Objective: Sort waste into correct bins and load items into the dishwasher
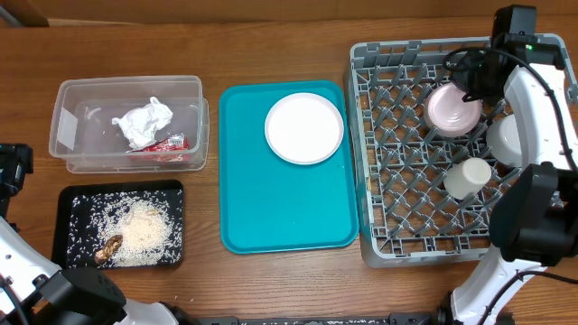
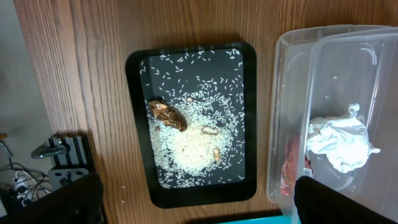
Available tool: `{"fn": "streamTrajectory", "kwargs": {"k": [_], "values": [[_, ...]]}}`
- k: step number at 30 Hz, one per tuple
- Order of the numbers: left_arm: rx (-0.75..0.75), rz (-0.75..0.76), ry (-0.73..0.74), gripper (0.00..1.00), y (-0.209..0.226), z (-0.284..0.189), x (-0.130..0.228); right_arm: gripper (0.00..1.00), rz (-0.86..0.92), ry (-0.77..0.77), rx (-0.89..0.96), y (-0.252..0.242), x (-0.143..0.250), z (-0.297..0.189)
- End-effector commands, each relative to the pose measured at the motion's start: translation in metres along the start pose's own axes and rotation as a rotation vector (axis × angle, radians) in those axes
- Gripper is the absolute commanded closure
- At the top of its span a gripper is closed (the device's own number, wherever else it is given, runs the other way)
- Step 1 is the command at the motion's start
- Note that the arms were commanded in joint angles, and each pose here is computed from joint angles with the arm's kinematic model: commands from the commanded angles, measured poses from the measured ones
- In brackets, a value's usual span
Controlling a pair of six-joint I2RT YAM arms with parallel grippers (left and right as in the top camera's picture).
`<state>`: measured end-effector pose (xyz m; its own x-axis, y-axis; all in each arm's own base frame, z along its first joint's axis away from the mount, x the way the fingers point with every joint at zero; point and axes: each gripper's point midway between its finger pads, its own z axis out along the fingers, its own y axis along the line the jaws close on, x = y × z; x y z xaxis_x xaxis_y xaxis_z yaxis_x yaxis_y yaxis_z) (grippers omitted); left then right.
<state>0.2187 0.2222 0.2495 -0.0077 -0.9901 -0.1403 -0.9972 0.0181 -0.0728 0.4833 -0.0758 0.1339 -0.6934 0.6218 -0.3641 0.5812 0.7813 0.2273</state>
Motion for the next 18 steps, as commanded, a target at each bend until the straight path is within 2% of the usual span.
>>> {"fn": "streamTrajectory", "kwargs": {"k": [1, 11, 18], "values": [[0.008, -0.026, -0.023, 0.00, 0.001, -0.006, -0.003, 0.96, 0.038, -0.010, 0.081, -0.016, -0.003, 0.010], [0.008, -0.026, -0.023, 0.00, 0.001, -0.006, -0.003, 0.96, 0.035, -0.018, 0.073, -0.016, 0.002, -0.032], [0.008, -0.026, -0.023, 0.00, 0.001, -0.006, -0.003, 0.96, 0.006, 0.100, 0.055, -0.017, 0.029, -0.039]]}}
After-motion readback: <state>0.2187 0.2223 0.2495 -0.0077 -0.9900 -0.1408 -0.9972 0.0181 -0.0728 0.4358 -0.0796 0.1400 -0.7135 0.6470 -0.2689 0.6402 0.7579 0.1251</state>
